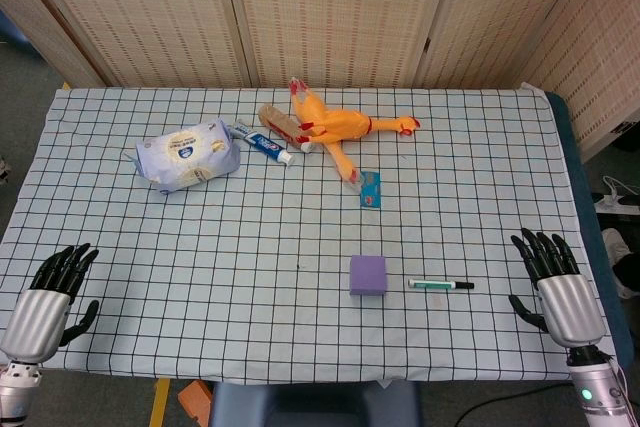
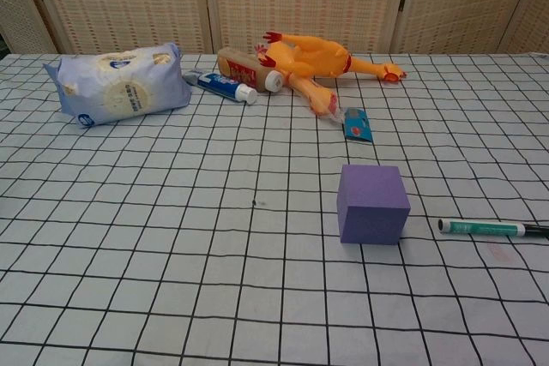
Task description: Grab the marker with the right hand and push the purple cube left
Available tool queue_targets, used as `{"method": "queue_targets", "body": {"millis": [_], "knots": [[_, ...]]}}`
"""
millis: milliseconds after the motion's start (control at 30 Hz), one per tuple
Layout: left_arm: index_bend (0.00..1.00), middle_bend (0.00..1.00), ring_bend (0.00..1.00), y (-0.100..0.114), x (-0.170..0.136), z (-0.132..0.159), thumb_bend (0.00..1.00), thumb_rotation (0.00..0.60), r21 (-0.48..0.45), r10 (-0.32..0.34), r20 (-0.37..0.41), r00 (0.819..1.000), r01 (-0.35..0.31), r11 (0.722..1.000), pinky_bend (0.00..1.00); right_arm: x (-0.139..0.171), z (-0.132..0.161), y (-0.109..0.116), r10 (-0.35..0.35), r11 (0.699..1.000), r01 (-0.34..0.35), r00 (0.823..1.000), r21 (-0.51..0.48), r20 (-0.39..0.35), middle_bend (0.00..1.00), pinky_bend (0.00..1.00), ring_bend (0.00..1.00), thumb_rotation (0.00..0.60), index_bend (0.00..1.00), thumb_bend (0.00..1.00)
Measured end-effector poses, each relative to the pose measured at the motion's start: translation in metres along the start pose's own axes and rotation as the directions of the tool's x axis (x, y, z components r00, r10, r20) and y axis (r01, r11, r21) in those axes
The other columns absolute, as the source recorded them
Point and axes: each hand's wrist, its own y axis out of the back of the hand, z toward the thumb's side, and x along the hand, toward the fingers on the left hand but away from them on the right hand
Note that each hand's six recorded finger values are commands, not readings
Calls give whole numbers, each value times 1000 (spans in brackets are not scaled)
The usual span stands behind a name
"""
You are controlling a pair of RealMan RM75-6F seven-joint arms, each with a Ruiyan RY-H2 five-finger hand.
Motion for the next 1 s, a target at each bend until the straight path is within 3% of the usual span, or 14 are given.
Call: {"method": "queue_targets", "body": {"millis": [267, 567, 1000], "knots": [[0, 0, 0, -5, 4, 1, 441, 600, -10, -27, 2, 1000, 27, 1000, 99, -4, 5, -16, 71, 997, -71, 997, 7, 7, 27, 3, 0, 600, 15, 169], [0, 0, 0, -11, 14, 6, 441, 600, -36, -71, 34, 997, 72, 997, 99, -31, 40, -41, 153, 985, -149, 988, 85, -31, 253, 93, 36, 600, 349, 169], [0, 0, 0, -4, 11, 1, 441, 600, -98, -84, 49, 995, 88, 991, 99, -60, 101, -99, 265, 952, -253, 963, 170, -52, 319, 123, 101, 600, 458, 187]]}}
